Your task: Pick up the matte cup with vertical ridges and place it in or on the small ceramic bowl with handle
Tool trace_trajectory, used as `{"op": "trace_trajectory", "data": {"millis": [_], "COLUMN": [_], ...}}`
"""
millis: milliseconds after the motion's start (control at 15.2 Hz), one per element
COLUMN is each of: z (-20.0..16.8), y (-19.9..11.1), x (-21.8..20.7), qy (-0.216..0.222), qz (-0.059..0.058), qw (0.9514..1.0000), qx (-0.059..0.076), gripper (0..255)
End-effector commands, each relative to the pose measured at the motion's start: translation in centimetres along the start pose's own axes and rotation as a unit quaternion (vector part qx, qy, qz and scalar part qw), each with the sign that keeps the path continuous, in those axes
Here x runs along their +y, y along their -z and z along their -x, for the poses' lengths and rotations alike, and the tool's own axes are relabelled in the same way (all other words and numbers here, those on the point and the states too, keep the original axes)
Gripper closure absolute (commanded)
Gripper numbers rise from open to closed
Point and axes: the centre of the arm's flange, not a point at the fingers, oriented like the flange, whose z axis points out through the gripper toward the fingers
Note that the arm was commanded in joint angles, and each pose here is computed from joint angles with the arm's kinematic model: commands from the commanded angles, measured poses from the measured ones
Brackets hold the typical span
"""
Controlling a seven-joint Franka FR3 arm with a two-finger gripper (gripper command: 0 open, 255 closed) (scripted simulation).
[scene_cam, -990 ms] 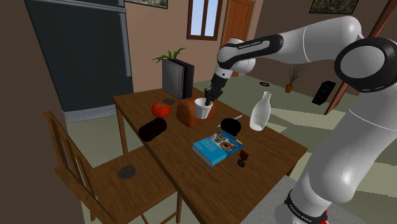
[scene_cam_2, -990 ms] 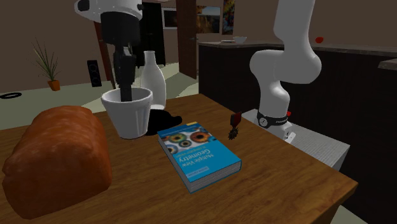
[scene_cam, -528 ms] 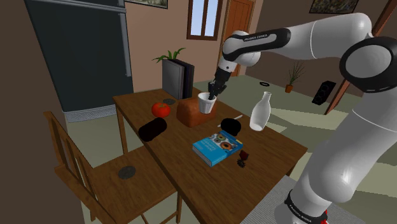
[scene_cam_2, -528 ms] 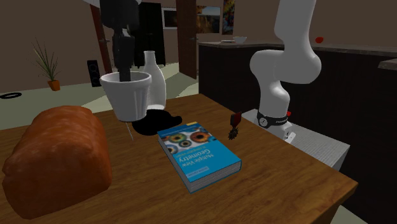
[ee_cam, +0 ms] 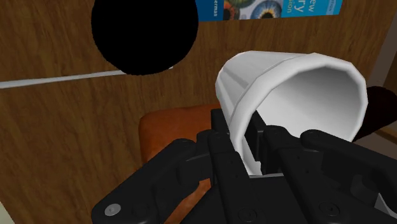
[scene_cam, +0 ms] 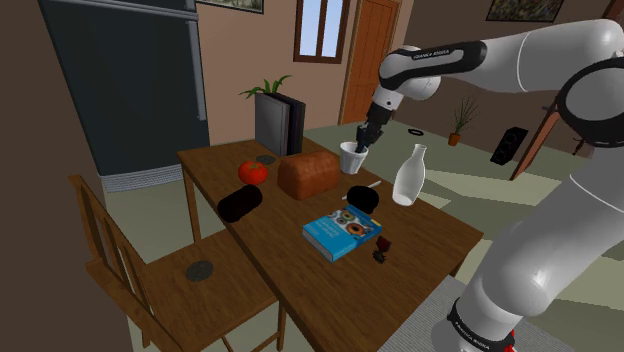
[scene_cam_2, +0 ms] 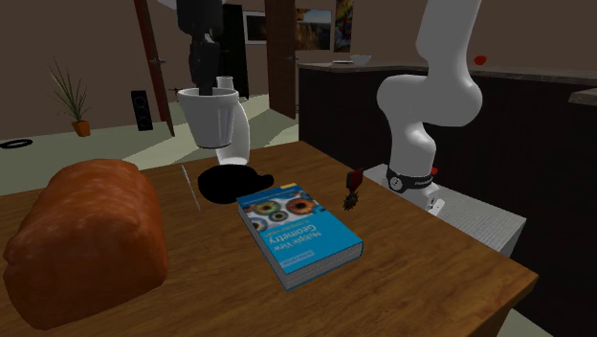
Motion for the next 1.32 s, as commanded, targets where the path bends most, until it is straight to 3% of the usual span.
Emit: {"op": "trace_trajectory", "data": {"millis": [0, 330, 1254], "z": [1.2, 3.9, 5.0], "y": [1.4, 4.1, -3.0], "x": [2.2, 7.4, 9.1], "qy": [0.000, 0.000, 0.000], "qz": [0.000, 0.000, 0.000], "qw": [1.0000, 1.0000, 1.0000], "qx": [0.000, 0.000, 0.000], "gripper": [255, 255, 255]}}
